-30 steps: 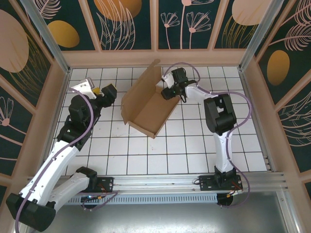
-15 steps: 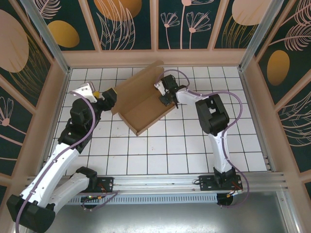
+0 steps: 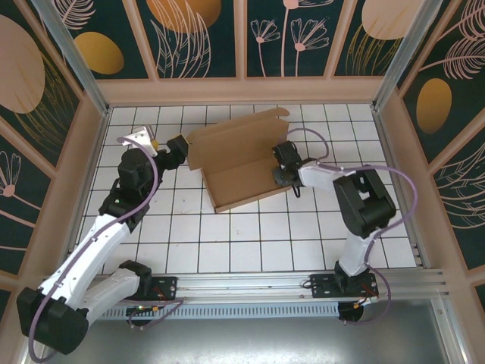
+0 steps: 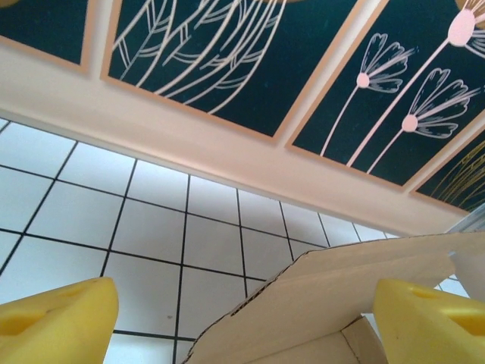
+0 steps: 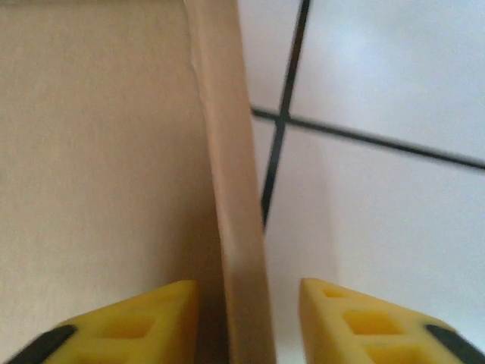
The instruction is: Fold the paper box
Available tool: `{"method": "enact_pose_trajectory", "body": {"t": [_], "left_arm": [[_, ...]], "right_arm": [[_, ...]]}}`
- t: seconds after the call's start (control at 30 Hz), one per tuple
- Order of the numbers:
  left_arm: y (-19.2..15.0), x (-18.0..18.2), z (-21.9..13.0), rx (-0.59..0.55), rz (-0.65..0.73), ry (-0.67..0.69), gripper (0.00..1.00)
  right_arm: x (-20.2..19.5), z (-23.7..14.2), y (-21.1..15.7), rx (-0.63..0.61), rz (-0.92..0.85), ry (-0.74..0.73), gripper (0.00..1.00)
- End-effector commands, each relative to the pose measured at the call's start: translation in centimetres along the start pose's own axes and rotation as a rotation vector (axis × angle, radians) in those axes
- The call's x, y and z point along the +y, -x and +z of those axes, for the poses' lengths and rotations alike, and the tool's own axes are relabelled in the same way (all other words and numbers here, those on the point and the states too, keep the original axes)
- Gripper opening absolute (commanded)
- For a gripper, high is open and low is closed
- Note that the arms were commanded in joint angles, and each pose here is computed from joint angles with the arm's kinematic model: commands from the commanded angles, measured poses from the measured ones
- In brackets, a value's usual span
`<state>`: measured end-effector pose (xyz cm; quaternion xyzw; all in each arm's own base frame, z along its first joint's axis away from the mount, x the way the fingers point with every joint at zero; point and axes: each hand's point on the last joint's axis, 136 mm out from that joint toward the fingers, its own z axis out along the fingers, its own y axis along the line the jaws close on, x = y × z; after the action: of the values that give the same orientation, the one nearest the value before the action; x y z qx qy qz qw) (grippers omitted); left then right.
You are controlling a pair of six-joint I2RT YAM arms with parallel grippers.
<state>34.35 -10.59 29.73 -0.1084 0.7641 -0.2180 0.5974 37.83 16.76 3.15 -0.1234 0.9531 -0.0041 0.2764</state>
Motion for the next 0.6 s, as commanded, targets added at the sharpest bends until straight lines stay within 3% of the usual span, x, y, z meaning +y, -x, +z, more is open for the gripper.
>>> {"method": "enact_pose_trajectory", "body": {"t": [0.0, 0.07, 0.13, 0.3, 0.4, 0.57], "left_arm": [[-0.2, -0.8, 1.0, -0.012, 0.009, -0.043, 0.86], [-0.9, -0.2, 1.6, 0.007, 0.013, -0.013, 0.81], [-0.7, -0.6, 1.5, 0.001, 0.052, -0.035, 0.79], [-0.4, -3.3, -0.2, -0.079, 0.231, -0.226, 0.81], [0.6, -4.0, -1.6, -0.185, 0.3, -0.297, 0.85], [-1.4, -1.6, 0.3, -0.133, 0.375, -0.252, 0.87]], "right_arm": [[0.5, -2.7, 2.6, -0.172, 0.188, 0.089, 0.61], [0.9, -5.0, 3.9, -0.272, 0.201, 0.14, 0.8], [1.0, -8.6, 5.7, -0.416, 0.198, 0.188, 0.85], [0.4, -16.8, 9.7, -0.717, 0.076, 0.279, 0.78], [2.3, -20.1, 11.3, -0.889, -0.229, 0.316, 0.74], [2.3, -22.1, 13.7, -1.009, -0.425, 0.364, 0.74]]}}
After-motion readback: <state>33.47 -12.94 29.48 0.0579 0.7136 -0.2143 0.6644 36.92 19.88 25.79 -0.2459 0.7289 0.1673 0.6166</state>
